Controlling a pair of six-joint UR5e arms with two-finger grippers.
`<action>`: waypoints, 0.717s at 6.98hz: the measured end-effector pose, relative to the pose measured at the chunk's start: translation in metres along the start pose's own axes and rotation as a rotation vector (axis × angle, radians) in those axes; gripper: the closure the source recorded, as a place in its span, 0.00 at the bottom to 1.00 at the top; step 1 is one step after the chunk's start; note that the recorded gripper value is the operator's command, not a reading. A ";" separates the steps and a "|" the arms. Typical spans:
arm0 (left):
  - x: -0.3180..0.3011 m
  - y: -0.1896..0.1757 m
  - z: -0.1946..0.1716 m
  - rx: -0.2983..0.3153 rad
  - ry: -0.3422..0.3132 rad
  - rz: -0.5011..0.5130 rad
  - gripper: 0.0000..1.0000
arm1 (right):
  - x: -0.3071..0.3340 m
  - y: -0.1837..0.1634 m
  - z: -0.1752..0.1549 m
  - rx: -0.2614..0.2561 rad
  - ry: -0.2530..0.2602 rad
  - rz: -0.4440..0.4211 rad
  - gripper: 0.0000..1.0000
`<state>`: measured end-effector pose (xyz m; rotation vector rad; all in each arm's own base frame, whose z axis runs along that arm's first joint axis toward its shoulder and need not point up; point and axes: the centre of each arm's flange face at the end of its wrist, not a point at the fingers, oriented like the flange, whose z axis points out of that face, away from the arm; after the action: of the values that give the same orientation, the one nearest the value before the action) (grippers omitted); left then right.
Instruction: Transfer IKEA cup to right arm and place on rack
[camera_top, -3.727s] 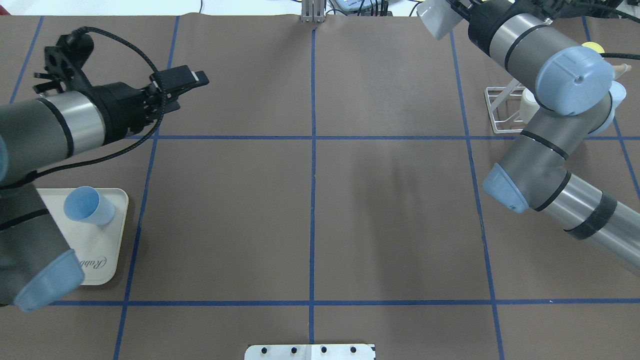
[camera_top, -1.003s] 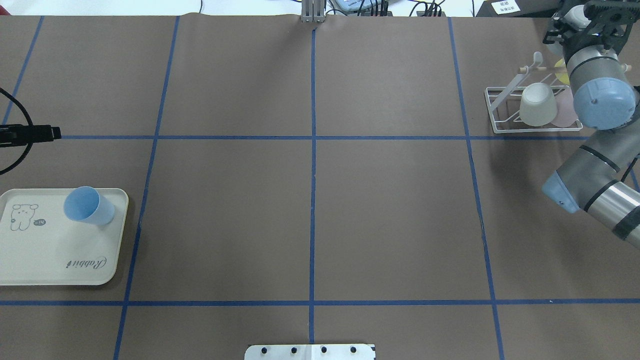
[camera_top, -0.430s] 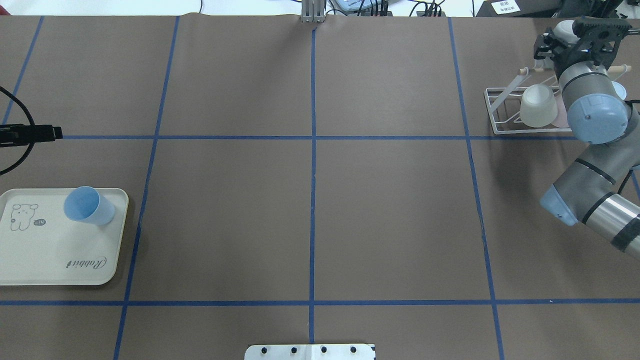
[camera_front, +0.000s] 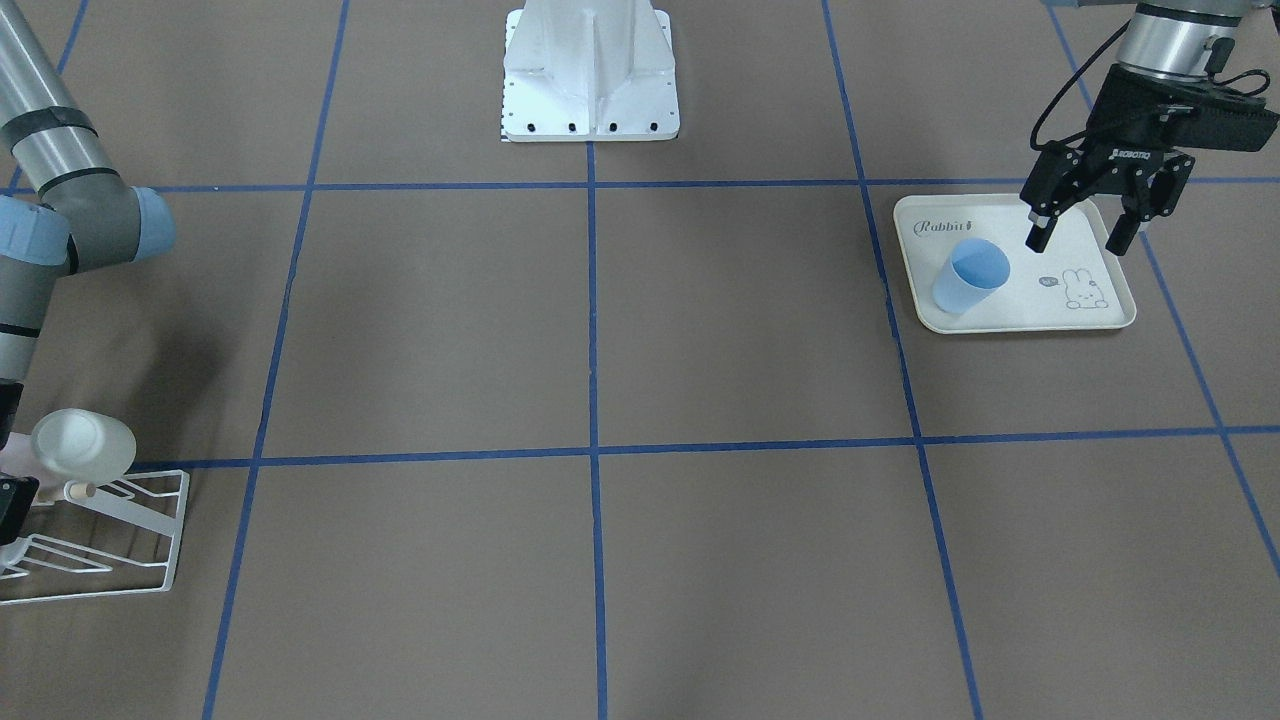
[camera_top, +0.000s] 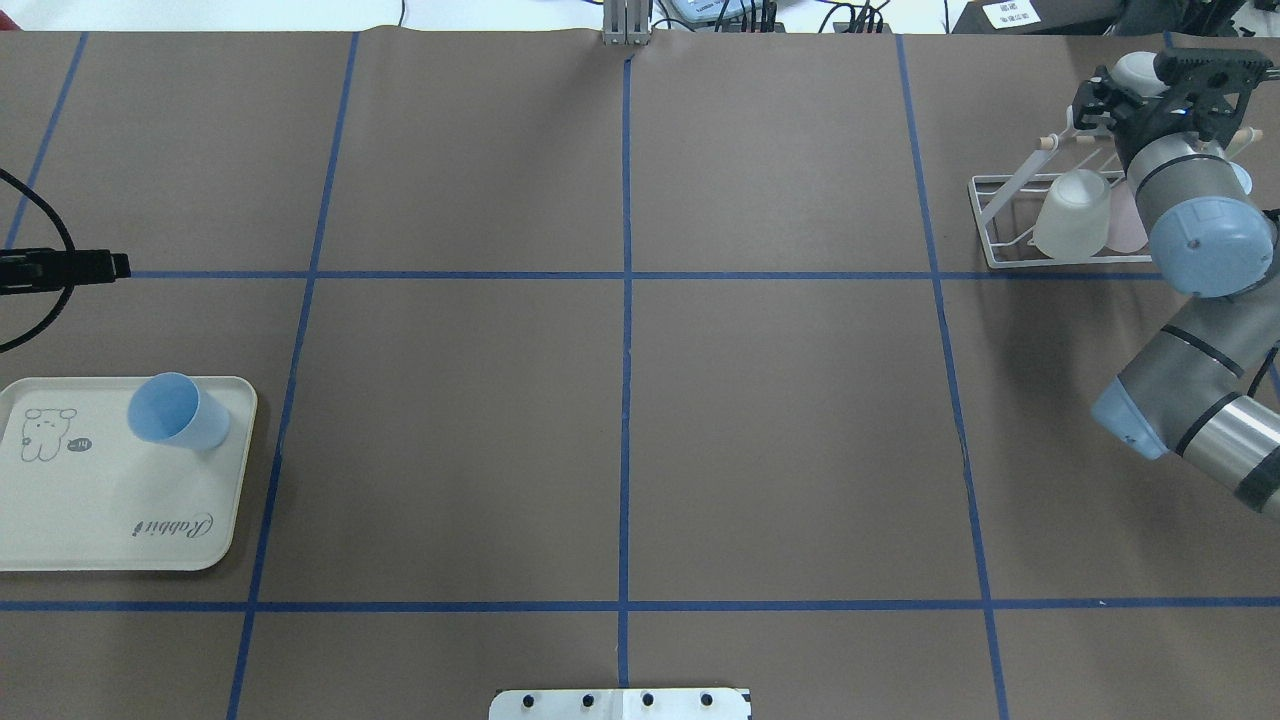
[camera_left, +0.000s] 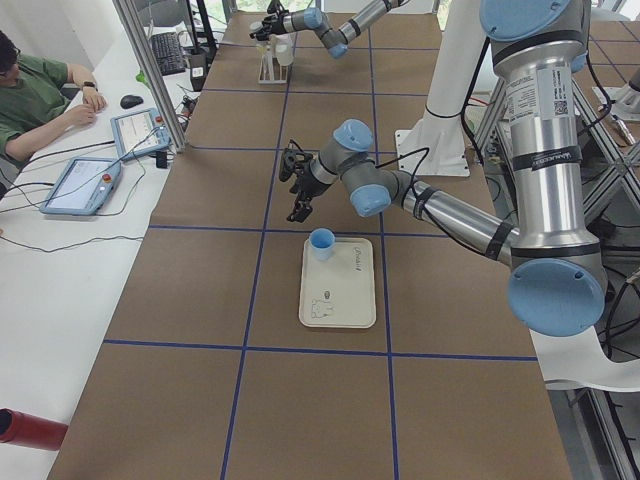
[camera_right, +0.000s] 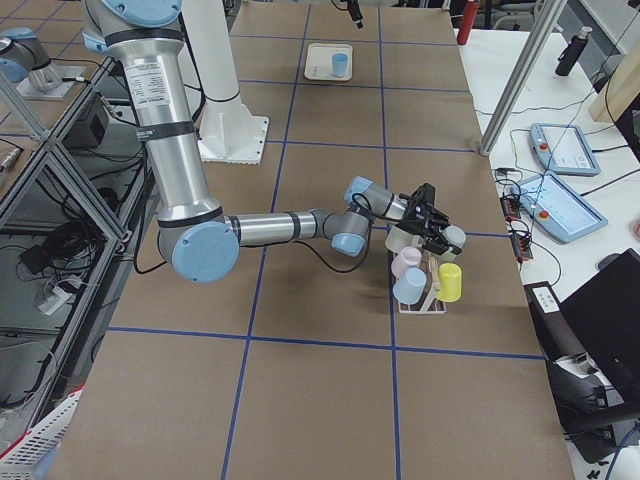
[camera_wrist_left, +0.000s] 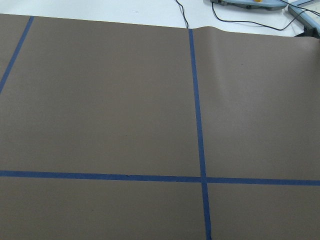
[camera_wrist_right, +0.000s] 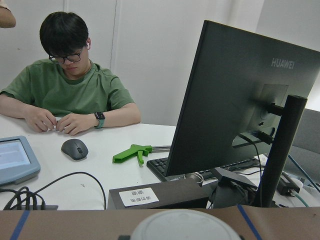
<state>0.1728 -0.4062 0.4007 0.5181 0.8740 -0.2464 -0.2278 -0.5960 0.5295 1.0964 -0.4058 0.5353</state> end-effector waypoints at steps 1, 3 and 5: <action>0.001 -0.001 0.000 0.001 0.002 0.001 0.00 | -0.001 0.000 0.000 -0.006 -0.007 0.001 1.00; 0.004 -0.002 0.000 0.002 0.007 0.002 0.00 | 0.004 -0.005 0.002 -0.005 -0.002 0.005 1.00; 0.006 -0.003 0.001 0.003 0.011 0.002 0.00 | 0.012 -0.010 0.006 -0.006 0.009 0.008 1.00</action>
<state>0.1761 -0.4093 0.3953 0.5238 0.8835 -0.2439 -0.2129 -0.6026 0.5318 1.0871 -0.4035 0.5456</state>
